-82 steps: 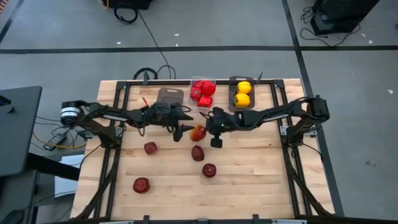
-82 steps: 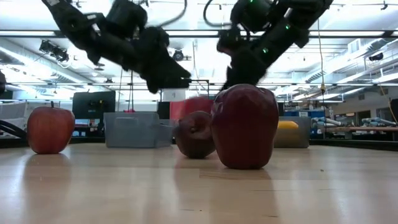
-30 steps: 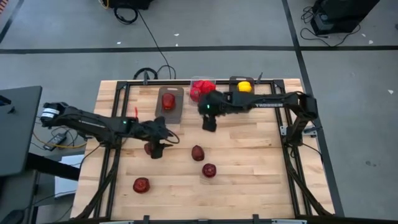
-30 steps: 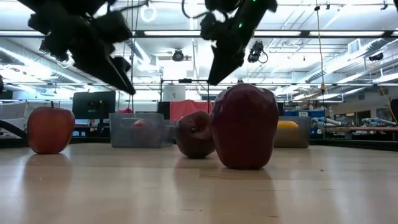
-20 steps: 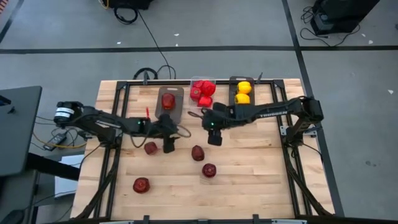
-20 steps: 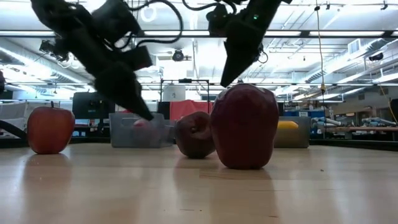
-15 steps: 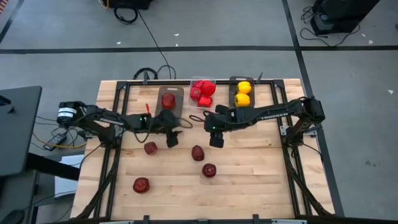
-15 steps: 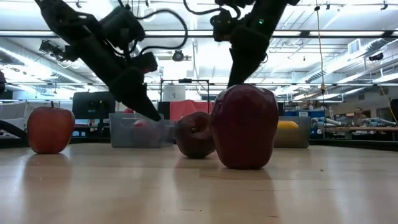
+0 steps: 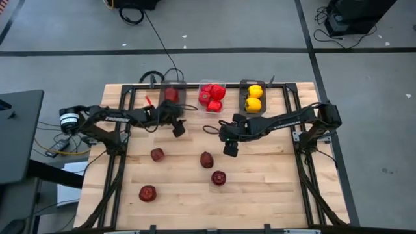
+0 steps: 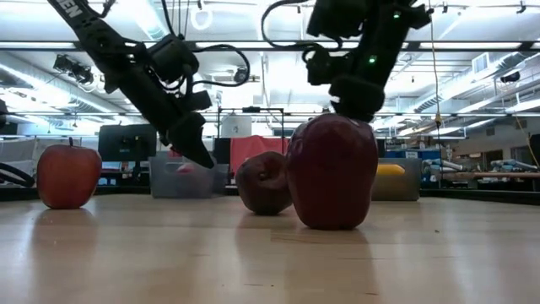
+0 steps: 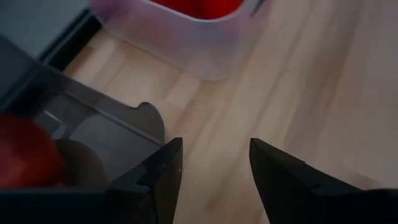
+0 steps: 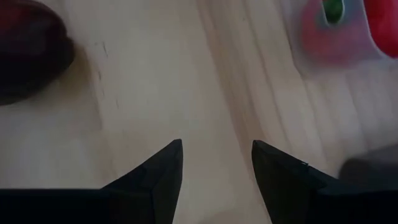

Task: Sort produce into baskets
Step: Adjust the left black bin, then put the top right apple into the left black transparent bin

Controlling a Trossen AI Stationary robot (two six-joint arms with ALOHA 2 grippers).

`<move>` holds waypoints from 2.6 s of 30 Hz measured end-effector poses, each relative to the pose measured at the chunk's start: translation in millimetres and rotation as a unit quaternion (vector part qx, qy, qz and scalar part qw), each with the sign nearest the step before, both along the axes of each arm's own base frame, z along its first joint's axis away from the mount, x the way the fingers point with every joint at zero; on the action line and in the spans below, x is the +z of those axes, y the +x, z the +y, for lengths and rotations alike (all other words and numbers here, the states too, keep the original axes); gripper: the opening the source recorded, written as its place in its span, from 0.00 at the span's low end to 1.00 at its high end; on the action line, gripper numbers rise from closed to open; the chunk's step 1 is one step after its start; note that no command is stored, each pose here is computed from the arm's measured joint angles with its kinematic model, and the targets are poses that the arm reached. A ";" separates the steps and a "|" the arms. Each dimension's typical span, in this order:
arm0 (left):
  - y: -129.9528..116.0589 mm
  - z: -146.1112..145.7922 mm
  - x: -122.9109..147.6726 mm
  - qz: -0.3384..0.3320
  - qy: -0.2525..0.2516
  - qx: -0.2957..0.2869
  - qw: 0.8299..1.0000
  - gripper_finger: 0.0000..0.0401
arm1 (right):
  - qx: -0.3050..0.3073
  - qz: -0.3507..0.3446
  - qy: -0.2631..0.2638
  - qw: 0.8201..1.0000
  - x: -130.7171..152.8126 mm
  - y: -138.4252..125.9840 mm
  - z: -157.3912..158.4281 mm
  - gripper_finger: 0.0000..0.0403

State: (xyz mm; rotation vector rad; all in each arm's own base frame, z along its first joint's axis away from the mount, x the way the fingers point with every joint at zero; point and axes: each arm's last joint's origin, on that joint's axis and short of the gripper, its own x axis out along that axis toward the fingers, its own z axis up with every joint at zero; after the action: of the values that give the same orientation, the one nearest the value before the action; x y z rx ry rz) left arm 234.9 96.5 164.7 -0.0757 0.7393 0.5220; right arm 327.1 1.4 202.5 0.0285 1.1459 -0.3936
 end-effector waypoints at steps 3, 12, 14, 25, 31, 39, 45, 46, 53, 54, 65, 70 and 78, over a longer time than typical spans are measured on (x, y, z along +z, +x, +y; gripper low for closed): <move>-3.9 6.7 2.0 -0.001 0.000 0.004 1.000 0.48 | -0.014 -0.011 0.008 1.000 0.2 -10.6 2.8 0.50; -20.8 -4.3 41.4 -0.073 0.002 -0.038 0.997 0.48 | -0.027 -0.102 0.081 0.991 8.1 -49.0 29.2 0.51; -24.7 -13.3 47.3 -0.084 -0.020 -0.081 0.993 0.48 | -0.002 -0.139 0.094 0.986 6.7 -50.1 38.6 0.51; 8.2 -69.4 48.0 -0.147 -0.015 -0.343 0.928 0.48 | 0.067 -0.169 0.042 0.982 -20.3 -54.7 71.4 0.51; 26.4 -93.4 35.2 -0.154 -0.021 -0.357 0.921 0.57 | 0.072 -0.177 0.043 0.981 -20.6 -54.3 77.7 0.51; 55.4 -105.6 30.4 -0.107 0.016 -0.378 0.920 0.87 | 0.077 -0.171 0.048 0.981 -19.5 -56.5 78.0 0.51; 87.0 -116.5 17.6 0.002 0.002 -0.419 0.908 0.99 | 0.062 -0.145 0.053 0.986 -23.0 -60.9 77.0 0.51; 90.0 -118.9 16.5 0.019 0.001 -0.429 0.903 0.98 | 0.059 -0.141 0.053 0.987 -23.5 -61.6 76.8 0.51; 111.6 -133.5 7.3 0.025 0.036 -0.480 0.876 0.97 | 0.059 -0.123 0.047 0.990 -25.6 -64.7 76.2 0.51; 112.7 -134.2 4.6 0.030 0.037 -0.483 0.875 0.98 | 0.058 -0.122 0.047 0.990 -25.7 -65.0 76.3 0.51; 127.0 -140.6 -19.6 0.058 0.032 -0.490 0.869 0.98 | 0.051 -0.119 0.045 0.991 -26.3 -66.3 76.7 0.51; 129.9 -140.8 -16.7 0.039 0.030 -0.481 0.875 0.97 | 0.050 -0.120 0.045 0.991 -26.2 -66.2 76.6 0.51; 132.3 -140.2 -14.6 0.023 0.015 -0.449 0.893 0.97 | 0.044 -0.122 0.032 0.991 -26.1 -66.3 75.8 0.51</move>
State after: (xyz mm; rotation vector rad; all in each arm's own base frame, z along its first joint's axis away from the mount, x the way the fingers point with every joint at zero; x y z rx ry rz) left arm 367.2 -43.6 150.1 0.3035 0.7264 -0.3558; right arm 260.8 77.2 176.5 0.0798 0.9134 -0.2669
